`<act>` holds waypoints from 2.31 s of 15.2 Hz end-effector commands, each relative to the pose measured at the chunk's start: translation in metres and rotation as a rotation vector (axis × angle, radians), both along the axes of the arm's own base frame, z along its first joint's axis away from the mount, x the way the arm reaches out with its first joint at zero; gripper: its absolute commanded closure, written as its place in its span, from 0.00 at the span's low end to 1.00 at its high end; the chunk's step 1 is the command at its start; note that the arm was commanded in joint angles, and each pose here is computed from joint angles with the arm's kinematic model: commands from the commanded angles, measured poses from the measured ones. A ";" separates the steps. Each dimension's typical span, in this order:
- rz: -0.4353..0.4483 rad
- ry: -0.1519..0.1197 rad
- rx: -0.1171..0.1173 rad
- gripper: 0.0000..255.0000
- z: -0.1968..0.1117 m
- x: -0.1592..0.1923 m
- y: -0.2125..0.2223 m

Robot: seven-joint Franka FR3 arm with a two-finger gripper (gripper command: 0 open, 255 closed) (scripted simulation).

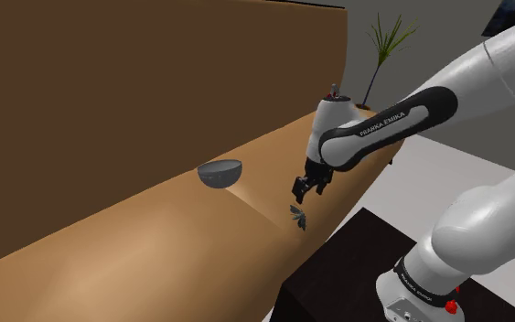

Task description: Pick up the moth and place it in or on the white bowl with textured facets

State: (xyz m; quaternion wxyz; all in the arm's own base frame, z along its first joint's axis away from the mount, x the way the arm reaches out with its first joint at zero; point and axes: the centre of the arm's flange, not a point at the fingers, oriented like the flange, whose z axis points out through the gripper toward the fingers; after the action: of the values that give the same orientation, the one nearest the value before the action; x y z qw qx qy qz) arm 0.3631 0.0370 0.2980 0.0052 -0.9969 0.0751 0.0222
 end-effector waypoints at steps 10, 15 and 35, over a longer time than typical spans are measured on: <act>-0.078 -0.016 -0.018 0.00 -0.098 0.016 -0.003; -0.078 -0.016 -0.018 0.00 -0.111 0.016 -0.003; -0.078 -0.016 -0.018 1.00 -0.085 0.016 -0.003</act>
State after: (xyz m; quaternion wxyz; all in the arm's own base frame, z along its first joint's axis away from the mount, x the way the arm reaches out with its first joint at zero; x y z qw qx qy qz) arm 0.3787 0.0335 0.2080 -0.0022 -0.9934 0.1140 0.0129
